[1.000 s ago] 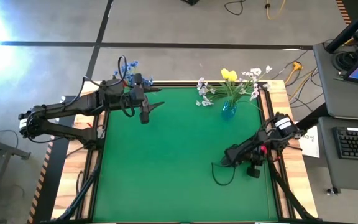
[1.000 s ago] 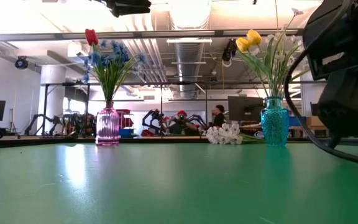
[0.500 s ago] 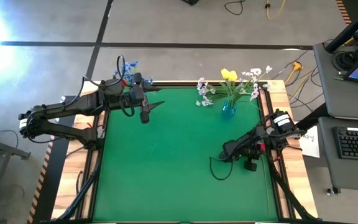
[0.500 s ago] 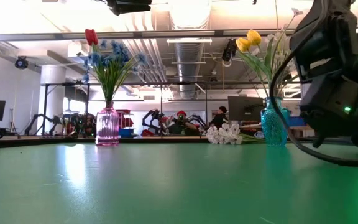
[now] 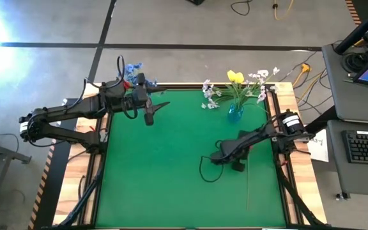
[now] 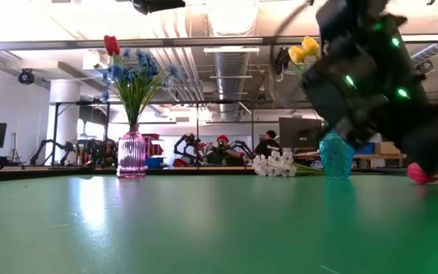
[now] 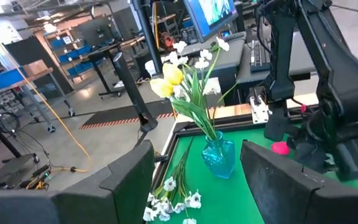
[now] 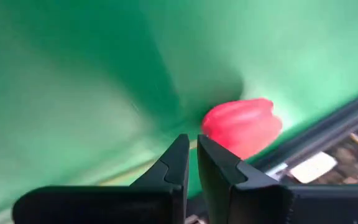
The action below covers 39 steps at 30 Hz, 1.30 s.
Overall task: Sort flowers into vase by color
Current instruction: Put the red tulip into the purple vase
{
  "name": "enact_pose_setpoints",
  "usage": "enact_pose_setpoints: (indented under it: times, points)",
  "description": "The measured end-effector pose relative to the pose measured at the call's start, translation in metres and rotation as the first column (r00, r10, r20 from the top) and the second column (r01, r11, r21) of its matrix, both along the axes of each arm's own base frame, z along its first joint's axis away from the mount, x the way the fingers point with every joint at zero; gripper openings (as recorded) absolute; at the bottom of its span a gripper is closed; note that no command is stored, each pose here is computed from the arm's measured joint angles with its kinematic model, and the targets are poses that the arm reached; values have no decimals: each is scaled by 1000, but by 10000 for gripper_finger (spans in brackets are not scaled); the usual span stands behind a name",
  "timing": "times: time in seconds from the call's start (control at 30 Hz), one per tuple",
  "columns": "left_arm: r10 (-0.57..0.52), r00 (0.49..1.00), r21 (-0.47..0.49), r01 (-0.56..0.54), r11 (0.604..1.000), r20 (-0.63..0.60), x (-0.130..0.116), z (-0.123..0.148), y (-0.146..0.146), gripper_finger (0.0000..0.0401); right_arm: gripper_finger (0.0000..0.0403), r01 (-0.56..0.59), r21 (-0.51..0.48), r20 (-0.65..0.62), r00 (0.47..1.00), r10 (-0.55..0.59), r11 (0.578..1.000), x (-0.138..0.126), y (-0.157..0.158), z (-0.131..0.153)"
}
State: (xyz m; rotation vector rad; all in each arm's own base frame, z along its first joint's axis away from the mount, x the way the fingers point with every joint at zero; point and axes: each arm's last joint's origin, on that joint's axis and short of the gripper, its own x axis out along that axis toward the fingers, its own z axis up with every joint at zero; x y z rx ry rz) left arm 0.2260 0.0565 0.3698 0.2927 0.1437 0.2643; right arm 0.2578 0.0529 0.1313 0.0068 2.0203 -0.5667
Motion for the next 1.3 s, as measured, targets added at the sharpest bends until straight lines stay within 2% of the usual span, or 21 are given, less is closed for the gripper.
enact_pose_setpoints:
  times: [0.07,0.13,0.27,0.37,0.47,0.63,0.67,0.8,0.87,0.93,1.13,1.3]
  points:
    - [0,1000,1,0,1000,3,0,0,0,229,27,61,-19,59,996,-59,998,7,0,10]
    - [0,1000,1,0,1000,4,0,0,0,229,27,167,-51,123,979,-160,985,11,-2,22]
    - [0,1000,-1,0,1000,12,0,4,0,229,28,381,-52,263,897,-356,923,4,-5,53]
    - [0,1000,-10,0,1000,23,-1,9,-1,229,41,519,-18,376,796,-475,855,-14,-8,78]
    - [1,1000,-24,-1,1000,25,-2,14,-1,229,71,632,38,470,672,-572,774,-39,-10,96]
    - [2,1000,-24,-1,1000,30,-3,16,-1,229,135,752,144,540,486,-687,644,-69,-11,91]
    - [2,1000,-24,-1,1000,27,-3,16,-1,229,146,763,162,531,468,-707,626,-72,-11,85]
    - [2,1000,-25,-1,1000,26,-2,15,-1,229,188,805,137,457,465,-758,577,-85,-12,62]
    - [2,1000,-25,-1,1000,26,-2,15,-1,229,203,815,110,441,473,-762,569,-90,-13,53]
    - [2,1000,-25,-1,1000,26,-2,15,-1,229,212,813,129,444,465,-766,568,-91,-13,44]
    - [2,1000,-25,-1,1000,24,-2,15,-1,229,212,825,165,458,421,-783,540,-96,-14,19]
    - [2,1000,-25,-1,1000,23,-2,15,-1,229,200,830,177,478,397,-783,529,-96,-15,12]
